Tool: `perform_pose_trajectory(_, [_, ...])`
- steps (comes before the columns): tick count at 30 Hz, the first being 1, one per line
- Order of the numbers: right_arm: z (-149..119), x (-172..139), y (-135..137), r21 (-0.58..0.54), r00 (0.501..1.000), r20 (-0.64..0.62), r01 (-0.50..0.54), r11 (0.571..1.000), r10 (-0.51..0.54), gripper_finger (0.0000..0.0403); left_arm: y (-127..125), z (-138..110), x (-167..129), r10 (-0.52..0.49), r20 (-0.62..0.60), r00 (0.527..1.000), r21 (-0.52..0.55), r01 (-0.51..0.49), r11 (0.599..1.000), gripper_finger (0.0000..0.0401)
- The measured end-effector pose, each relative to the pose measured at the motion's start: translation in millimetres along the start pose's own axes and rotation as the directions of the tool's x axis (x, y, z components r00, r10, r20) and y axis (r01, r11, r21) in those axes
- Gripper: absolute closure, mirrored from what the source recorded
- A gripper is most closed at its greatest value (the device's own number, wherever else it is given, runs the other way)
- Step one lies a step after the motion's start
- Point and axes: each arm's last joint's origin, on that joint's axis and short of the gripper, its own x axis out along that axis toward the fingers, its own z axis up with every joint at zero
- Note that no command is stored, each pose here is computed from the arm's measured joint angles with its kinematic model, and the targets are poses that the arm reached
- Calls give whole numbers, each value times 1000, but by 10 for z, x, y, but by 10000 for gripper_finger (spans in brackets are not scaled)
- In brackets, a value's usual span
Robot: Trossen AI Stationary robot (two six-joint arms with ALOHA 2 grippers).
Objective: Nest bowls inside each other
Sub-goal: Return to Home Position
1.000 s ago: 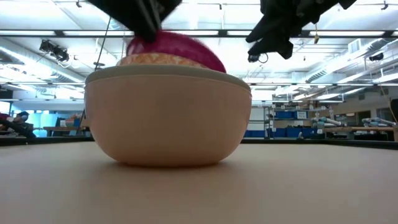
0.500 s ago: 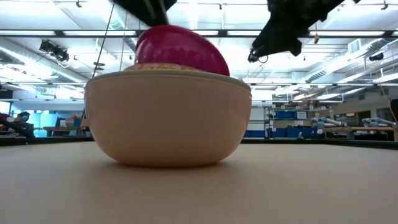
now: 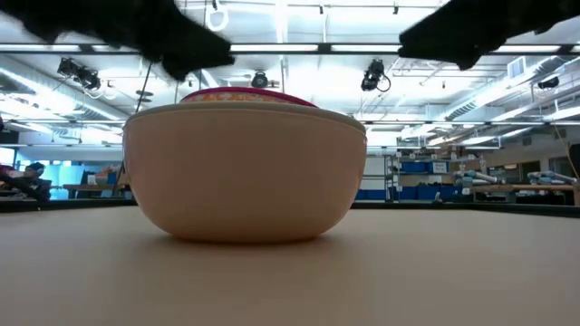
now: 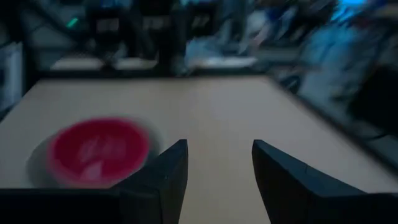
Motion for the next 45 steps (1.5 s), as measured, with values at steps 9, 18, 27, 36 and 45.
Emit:
perform_pose_trajectory(9, [-99, 51, -146, 47, 981, 4, 194, 980, -194, 228, 312, -462, -174, 177, 71, 982, -184, -161, 970, 216])
perform_pose_trajectory(18, [-112, -235, -231, 45, 996, 34, 75, 996, -77, 302, 524, -431, -663, 102, 418, 903, -198, -19, 980, 265])
perform_pose_trajectory(27, [13, -650, -550, 174, 979, 202, -32, 984, -4, 394, 647, -444, -874, 154, 212, 965, -179, -117, 977, 287])
perform_pose_trajectory(36, [-134, -775, -675, 223, 976, 216, -75, 972, 26, 397, 680, -346, -1056, 146, 210, 967, -138, -119, 983, 287])
perform_pose_trajectory(45, [-373, -813, -693, 240, 978, 210, -68, 968, 16, 396, 701, -404, -1183, 144, 194, 970, -130, -120, 984, 287])
